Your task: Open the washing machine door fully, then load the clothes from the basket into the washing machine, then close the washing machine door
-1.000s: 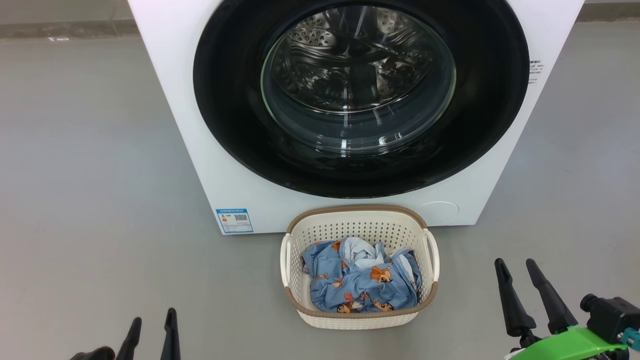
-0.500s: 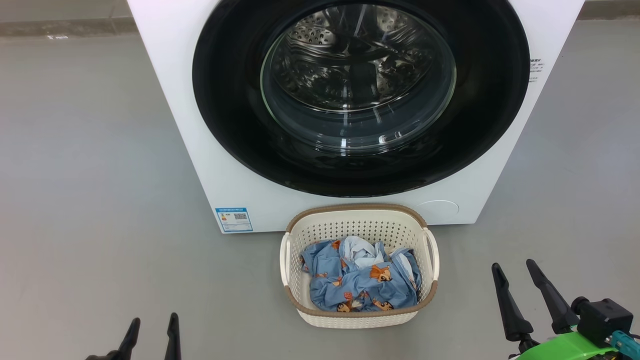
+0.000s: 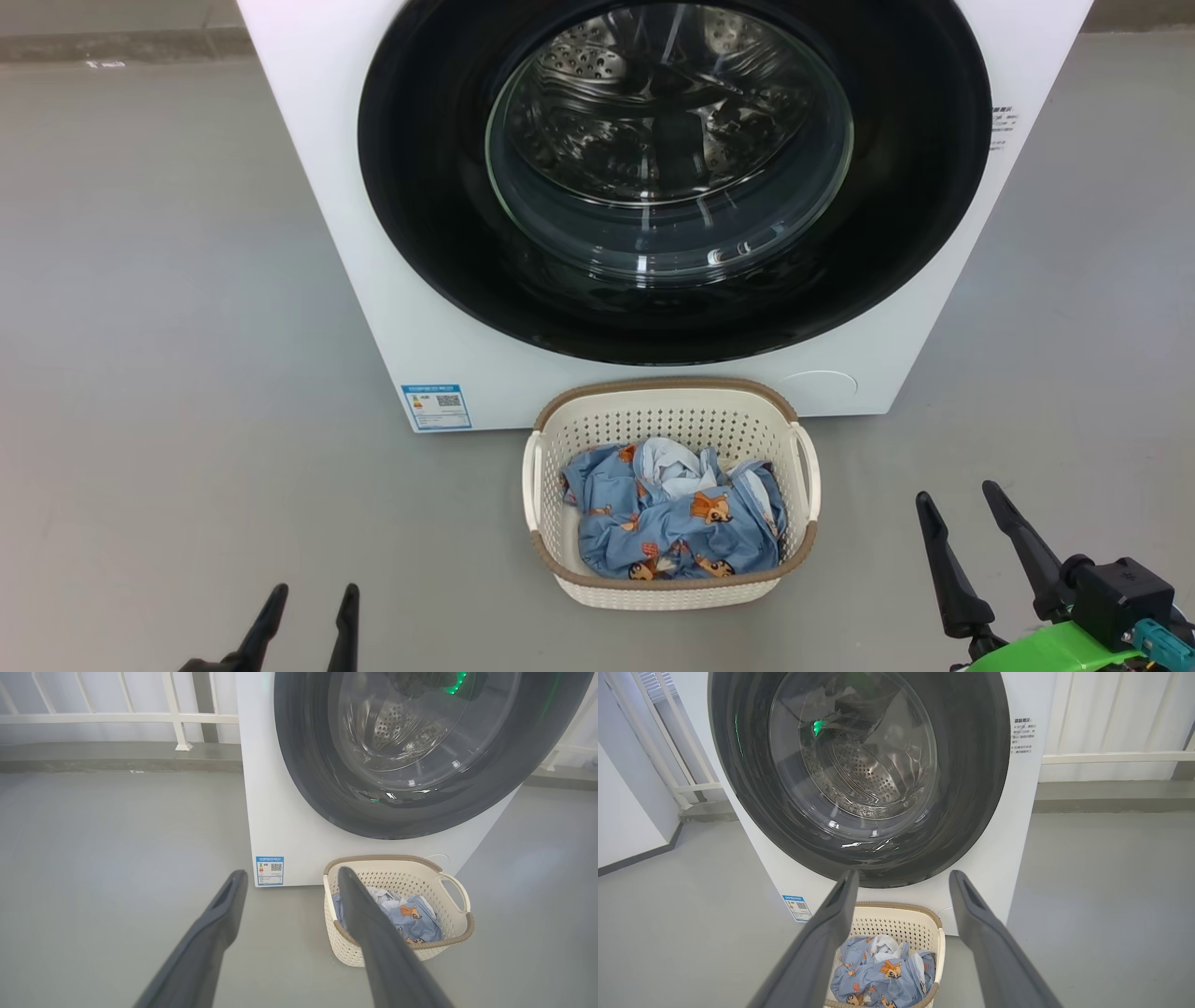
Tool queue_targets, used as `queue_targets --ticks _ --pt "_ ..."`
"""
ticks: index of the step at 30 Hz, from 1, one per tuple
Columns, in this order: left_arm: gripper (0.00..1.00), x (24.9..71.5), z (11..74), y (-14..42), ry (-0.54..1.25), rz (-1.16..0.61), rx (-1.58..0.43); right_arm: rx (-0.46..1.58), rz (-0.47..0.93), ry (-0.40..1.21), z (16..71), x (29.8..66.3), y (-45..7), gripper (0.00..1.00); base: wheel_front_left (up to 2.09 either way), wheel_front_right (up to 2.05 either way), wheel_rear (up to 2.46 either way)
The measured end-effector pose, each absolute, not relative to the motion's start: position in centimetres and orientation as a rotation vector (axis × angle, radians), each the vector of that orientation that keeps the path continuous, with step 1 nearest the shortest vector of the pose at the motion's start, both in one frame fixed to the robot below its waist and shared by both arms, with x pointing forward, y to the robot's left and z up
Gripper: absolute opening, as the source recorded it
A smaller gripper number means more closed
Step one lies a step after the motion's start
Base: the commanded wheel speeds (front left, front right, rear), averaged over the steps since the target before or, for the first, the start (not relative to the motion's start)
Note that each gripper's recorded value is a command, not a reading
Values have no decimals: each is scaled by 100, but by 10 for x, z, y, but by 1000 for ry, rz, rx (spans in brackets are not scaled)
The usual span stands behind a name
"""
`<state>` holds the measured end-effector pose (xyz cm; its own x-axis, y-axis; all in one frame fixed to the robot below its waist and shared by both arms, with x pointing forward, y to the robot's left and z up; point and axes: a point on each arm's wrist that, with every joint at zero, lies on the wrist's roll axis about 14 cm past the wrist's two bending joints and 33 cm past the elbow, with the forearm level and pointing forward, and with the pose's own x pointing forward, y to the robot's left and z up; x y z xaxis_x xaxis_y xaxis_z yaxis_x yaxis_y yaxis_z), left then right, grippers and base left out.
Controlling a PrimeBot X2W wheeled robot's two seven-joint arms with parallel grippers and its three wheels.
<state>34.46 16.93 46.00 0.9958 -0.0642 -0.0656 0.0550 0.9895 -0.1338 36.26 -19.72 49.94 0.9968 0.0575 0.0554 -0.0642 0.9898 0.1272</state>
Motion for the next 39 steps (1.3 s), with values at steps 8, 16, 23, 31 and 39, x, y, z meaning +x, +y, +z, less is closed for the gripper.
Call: queue_targets --ticks 8,16,23,31,39 --pt "100 345 459 169 73 -60 -132 129 59 -49 498 363 -198 100 0 0 0" --pt "100 344 458 170 78 -58 -132 129 58 -50 499 363 -198 100 0 0 0" --pt "100 343 456 171 81 -51 -142 129 61 -52 499 363 -197 100 0 0 0" --pt "100 343 453 173 90 -45 -149 129 62 -49 499 363 -197 100 23 23 -46" --pt "100 344 453 174 92 -46 -147 130 57 -44 497 362 -198 100 83 83 -166"
